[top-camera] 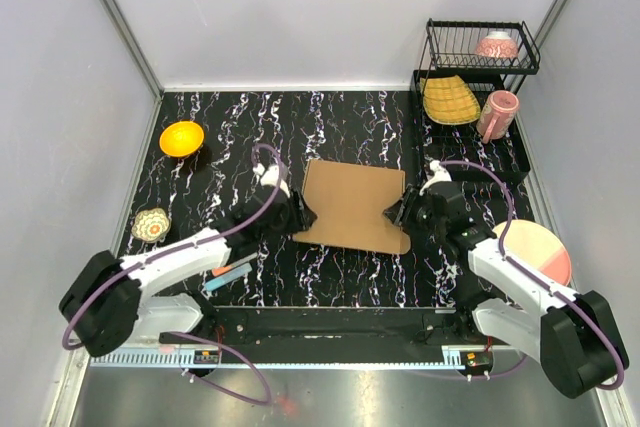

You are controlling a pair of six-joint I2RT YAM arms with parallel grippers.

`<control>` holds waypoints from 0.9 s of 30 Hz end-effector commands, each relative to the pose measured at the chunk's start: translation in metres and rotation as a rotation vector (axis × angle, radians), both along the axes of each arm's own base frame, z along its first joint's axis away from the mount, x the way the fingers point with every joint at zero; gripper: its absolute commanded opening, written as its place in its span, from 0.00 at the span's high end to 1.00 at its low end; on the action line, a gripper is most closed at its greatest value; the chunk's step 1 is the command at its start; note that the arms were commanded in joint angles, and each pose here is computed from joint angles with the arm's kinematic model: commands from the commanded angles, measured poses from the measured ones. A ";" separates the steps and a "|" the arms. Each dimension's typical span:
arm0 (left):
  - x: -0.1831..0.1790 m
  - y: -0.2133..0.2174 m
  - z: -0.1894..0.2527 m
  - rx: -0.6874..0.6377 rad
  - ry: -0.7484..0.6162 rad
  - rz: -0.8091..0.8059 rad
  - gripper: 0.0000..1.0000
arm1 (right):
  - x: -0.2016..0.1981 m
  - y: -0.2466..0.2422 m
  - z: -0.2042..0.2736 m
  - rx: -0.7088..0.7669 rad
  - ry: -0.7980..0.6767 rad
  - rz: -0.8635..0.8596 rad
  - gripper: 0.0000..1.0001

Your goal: Fold the paper box

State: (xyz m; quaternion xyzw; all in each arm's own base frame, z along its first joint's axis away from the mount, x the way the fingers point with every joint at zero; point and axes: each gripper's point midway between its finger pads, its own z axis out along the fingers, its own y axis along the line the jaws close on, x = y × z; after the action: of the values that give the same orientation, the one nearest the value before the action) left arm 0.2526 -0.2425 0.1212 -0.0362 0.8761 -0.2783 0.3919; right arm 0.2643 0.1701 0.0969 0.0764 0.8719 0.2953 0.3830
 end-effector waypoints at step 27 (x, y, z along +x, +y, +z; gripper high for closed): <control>0.069 0.040 0.065 -0.008 -0.287 0.157 0.11 | 0.027 -0.026 0.035 -0.117 0.003 -0.184 0.30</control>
State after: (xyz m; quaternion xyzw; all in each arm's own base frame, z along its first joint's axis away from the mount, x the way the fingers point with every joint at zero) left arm 0.2900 -0.2072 0.2010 -0.0789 0.7985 -0.2859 0.5239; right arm 0.2878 0.1435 0.1603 0.1173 0.8587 0.2299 0.4428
